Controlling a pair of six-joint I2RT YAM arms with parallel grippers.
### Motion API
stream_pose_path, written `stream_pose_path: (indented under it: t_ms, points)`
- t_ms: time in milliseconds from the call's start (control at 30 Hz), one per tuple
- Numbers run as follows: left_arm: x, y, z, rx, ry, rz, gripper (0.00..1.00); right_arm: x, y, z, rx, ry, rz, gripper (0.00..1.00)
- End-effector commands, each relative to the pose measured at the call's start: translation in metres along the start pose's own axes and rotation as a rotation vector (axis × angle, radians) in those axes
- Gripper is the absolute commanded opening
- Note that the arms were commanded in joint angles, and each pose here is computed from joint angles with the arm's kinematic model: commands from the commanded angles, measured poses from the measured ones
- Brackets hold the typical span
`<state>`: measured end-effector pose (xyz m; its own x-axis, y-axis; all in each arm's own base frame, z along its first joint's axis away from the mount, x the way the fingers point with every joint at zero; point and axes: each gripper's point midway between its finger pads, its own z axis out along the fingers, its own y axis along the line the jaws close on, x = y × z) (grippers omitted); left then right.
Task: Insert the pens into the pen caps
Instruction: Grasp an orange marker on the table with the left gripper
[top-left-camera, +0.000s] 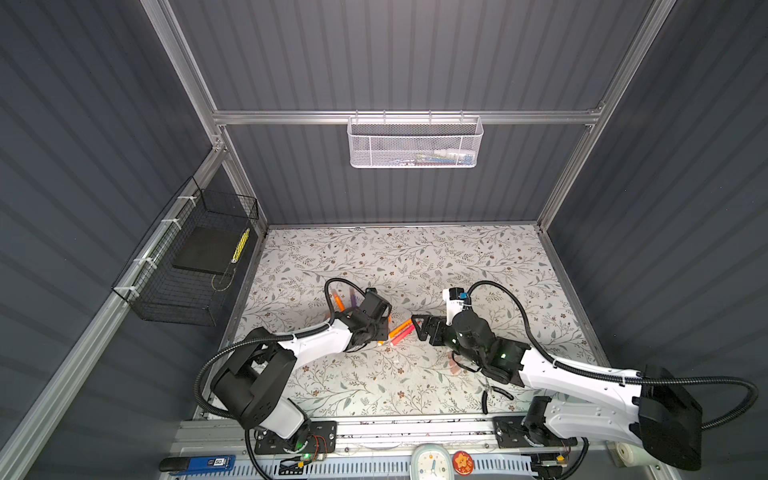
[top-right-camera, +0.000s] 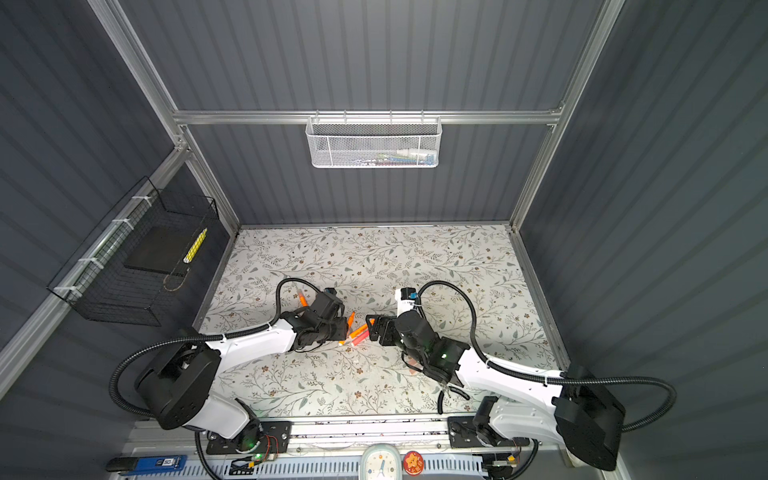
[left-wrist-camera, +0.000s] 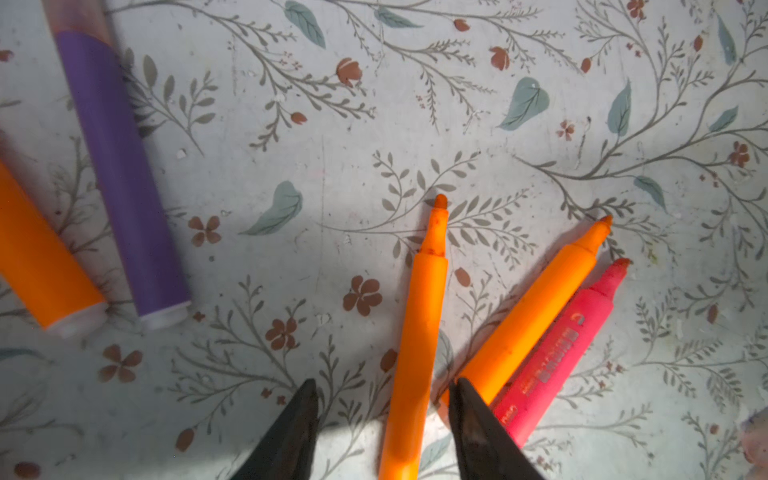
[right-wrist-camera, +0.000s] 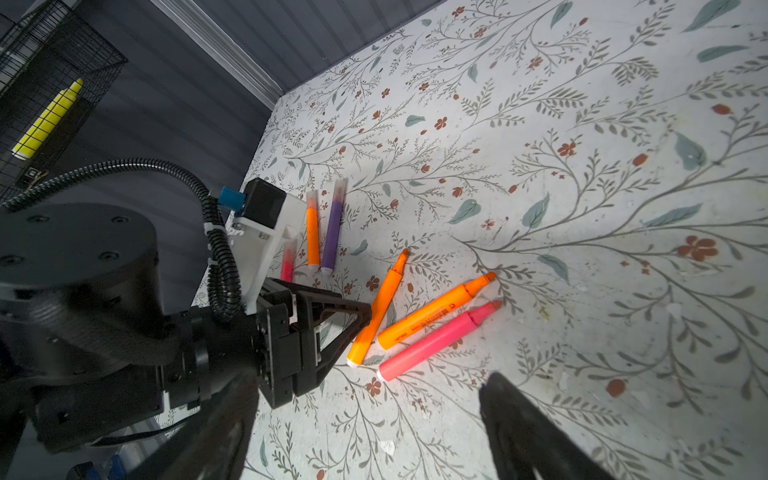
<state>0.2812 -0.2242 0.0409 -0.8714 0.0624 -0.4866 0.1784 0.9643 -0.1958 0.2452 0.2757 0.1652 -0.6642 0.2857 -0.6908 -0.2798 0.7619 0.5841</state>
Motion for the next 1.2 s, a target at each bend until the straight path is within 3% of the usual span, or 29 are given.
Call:
stream_pose_path:
  t_ms: [0, 200, 400, 633, 933, 1167]
  points:
    - [0.001, 0.000, 0.004, -0.026, 0.023, 0.041, 0.53, -0.008, 0.007, -0.001, -0.013, -0.012, 0.007, 0.86]
    - [0.011, 0.003, 0.019, -0.060, 0.089, 0.062, 0.52, -0.008, 0.007, -0.001, -0.015, -0.009, 0.007, 0.86]
    - [0.013, 0.004, 0.021, -0.074, 0.112, 0.085, 0.40, -0.007, 0.007, 0.000, -0.015, -0.004, 0.008, 0.86]
    - [0.021, 0.000, 0.008, -0.043, 0.134, 0.095, 0.45, -0.007, 0.006, 0.000, -0.010, -0.005, 0.007, 0.86]
    - [0.029, 0.007, 0.014, -0.081, 0.175, 0.135, 0.44, -0.006, 0.006, 0.002, -0.009, -0.003, 0.005, 0.86]
    - [0.031, 0.007, 0.017, -0.081, 0.182, 0.141, 0.33, -0.006, 0.007, 0.001, -0.013, -0.002, 0.007, 0.86]
